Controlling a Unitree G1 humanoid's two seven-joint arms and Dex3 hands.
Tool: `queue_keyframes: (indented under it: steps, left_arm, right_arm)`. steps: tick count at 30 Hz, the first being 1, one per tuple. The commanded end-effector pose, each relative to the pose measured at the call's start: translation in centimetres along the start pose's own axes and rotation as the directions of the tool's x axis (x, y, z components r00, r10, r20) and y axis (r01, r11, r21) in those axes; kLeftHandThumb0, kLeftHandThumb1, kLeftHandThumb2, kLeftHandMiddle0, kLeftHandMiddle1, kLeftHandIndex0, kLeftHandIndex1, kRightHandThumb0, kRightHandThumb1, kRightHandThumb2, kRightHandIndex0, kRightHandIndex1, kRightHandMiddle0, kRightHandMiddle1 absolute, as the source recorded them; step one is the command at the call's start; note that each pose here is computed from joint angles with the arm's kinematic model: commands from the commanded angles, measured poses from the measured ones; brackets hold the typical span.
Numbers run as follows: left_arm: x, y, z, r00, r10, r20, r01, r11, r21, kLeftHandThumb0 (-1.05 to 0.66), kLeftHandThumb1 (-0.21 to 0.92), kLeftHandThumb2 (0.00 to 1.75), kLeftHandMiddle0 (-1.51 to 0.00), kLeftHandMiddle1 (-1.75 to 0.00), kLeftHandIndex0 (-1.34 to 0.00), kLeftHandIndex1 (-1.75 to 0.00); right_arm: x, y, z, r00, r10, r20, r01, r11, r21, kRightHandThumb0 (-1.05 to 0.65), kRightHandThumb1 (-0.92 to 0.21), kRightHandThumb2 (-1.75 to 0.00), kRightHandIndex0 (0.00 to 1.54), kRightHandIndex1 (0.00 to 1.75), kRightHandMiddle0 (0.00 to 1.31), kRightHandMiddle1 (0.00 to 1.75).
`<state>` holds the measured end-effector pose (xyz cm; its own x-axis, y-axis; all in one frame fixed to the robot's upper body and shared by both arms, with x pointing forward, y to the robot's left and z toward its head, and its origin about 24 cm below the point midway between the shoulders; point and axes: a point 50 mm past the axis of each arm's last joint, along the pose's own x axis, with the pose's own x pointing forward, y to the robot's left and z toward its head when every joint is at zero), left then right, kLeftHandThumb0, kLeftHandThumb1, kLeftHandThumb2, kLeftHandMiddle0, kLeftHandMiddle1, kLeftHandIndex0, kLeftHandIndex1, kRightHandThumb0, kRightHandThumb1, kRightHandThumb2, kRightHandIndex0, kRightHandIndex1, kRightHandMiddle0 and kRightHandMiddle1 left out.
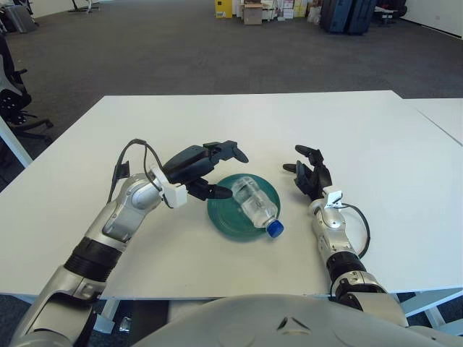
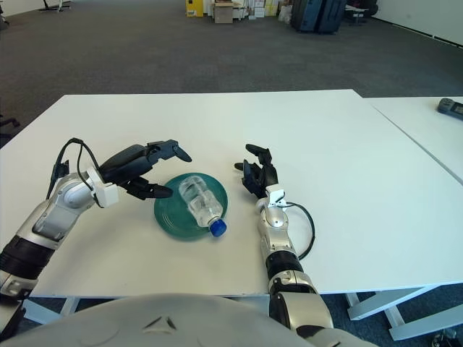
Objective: Put the bottle into the plate.
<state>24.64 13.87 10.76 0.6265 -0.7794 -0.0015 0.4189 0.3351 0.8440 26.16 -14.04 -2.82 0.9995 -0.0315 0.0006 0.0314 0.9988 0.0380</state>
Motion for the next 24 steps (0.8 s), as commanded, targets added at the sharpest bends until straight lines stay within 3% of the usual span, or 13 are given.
queue_keyframes:
  steps: [1, 11, 24]
  left_arm:
    - [-0.23, 0.98, -0.05, 1.0, -0.008, -0.022, 0.008, 1.0, 0.028, -0.96, 0.92, 0.58, -0.23, -0.04, 0.0, -0.91]
    - [-0.3, 1.1, -0.05, 0.999, -0.009, -0.051, 0.011, 0.999, 0.032, -1.03, 0.92, 0.68, -0.23, -0.02, 0.0, -0.89]
    - [-0.2, 1.1, -0.32, 0.996, 0.017, -0.083, -0.02, 0.999, -0.042, -1.01, 0.92, 0.63, -0.27, -0.03, -0.02, -0.91]
  right_arm:
    - [-1.84, 0.31, -2.34, 0.994, -0.007, -0.113, 0.009, 1.0, 0.011, -0.49, -0.92, -0.6, 0.62, 0.84, 0.03, 0.91]
    - [-1.89, 0.43, -2.22, 0.997, -0.002, -0.081, 0.001, 1.0, -0.014, -0.48, -0.92, -0.61, 0.66, 0.97, 0.02, 0.91]
    - [-1.9, 0.46, -2.35, 0.996, 0.003, -0.084, -0.006, 1.0, -0.031, -0.5, -0.92, -0.64, 0.63, 0.99, 0.01, 0.93]
